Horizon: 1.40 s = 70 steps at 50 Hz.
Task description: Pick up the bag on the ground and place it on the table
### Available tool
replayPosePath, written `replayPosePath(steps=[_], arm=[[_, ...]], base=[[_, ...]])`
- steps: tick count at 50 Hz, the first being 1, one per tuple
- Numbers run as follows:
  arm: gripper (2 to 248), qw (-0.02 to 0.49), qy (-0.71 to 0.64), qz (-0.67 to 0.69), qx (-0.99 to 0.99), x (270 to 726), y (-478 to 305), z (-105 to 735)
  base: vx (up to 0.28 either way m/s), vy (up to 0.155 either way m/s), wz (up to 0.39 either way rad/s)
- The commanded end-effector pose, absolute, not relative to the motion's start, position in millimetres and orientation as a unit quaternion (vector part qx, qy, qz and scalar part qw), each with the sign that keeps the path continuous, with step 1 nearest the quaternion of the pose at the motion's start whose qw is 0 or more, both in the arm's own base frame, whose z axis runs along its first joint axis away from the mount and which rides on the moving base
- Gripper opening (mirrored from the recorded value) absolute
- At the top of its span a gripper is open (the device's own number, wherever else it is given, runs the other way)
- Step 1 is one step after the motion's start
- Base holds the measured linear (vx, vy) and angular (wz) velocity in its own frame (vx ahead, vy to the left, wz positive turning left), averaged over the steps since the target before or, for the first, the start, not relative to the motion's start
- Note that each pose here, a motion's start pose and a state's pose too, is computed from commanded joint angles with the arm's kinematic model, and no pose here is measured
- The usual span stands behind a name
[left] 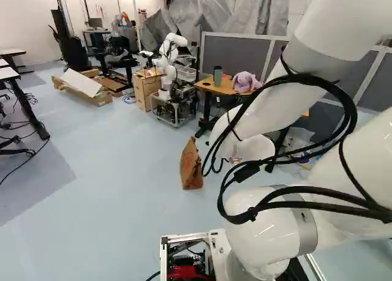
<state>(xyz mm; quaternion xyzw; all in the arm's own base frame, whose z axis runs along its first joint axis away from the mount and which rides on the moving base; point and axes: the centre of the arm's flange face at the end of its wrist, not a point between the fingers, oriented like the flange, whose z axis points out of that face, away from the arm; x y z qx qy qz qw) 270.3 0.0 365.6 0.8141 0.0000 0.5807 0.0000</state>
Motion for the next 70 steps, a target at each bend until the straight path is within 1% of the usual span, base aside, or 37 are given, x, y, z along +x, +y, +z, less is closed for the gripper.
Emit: replayPosePath(steps=[70], arm=[[247,0.000,0.000,0.580,0.815,274.5,0.0,366.2]], base=[[0.110,0.001,-0.004]])
